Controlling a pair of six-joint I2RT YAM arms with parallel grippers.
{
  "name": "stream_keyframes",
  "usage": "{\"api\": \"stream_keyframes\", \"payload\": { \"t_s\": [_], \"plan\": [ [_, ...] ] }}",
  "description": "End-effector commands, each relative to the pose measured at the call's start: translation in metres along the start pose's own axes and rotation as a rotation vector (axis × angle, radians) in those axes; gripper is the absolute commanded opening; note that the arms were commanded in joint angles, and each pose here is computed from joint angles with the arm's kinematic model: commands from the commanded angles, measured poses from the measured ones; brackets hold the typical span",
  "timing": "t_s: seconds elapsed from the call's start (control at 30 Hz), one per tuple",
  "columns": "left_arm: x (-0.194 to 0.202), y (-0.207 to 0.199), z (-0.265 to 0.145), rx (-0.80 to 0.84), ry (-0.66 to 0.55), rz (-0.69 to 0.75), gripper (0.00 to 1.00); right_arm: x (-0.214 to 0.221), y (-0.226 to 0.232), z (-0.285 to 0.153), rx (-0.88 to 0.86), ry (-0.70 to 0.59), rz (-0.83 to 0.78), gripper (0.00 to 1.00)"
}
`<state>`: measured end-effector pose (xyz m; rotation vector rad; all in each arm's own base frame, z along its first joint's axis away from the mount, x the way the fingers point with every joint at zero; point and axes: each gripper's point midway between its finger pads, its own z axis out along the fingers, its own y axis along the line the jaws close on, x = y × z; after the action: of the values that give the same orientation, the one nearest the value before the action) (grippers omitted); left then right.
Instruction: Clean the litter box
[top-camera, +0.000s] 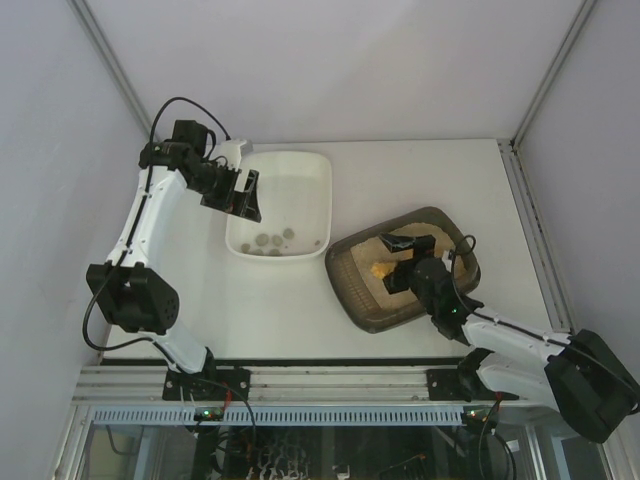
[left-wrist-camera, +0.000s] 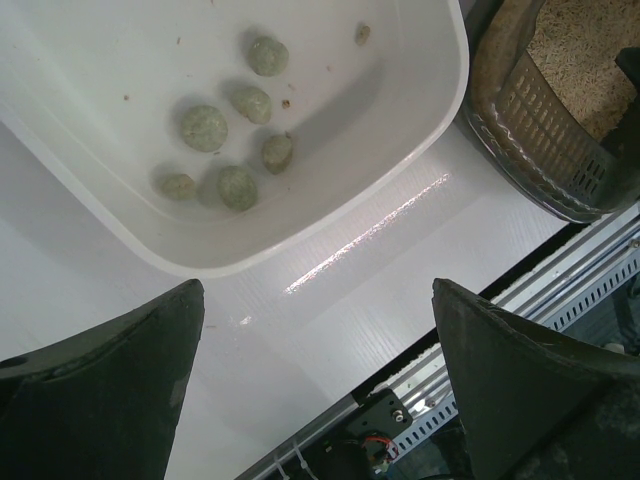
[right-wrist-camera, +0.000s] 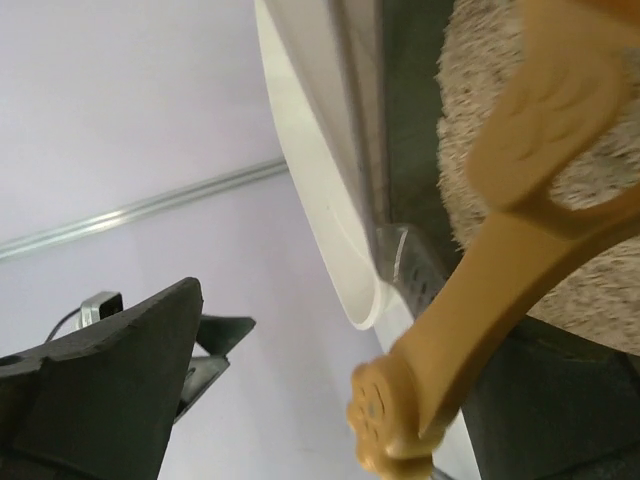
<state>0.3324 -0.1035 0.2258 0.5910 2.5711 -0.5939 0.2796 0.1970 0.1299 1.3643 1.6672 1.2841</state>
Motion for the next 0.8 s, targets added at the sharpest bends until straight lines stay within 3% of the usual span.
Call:
{"api": "stream_keyframes", "payload": {
  "t_s": [0.0, 0.57, 0.67, 0.77],
  "plan": [
    [-0.007, -0.010, -0.011, 0.017, -0.051, 0.022, 1.00, 0.037, 0.020, -0.003, 0.061, 0.180, -0.092, 1.00],
    [-0.006, -0.012, -0.011, 0.022, -0.051, 0.018, 1.00, 0.061, 0.011, -0.029, 0.232, 0.341, -0.245, 1.00],
    [-0.006, -0.011, -0.012, 0.020, -0.053, 0.018, 1.00, 0.058, 0.021, -0.034, 0.197, 0.317, -0.299, 1.00],
    [-0.005, -0.011, -0.012, 0.016, -0.050, 0.017, 1.00, 0.047, 0.024, -0.040, 0.273, 0.257, -0.379, 1.00]
  ]
}}
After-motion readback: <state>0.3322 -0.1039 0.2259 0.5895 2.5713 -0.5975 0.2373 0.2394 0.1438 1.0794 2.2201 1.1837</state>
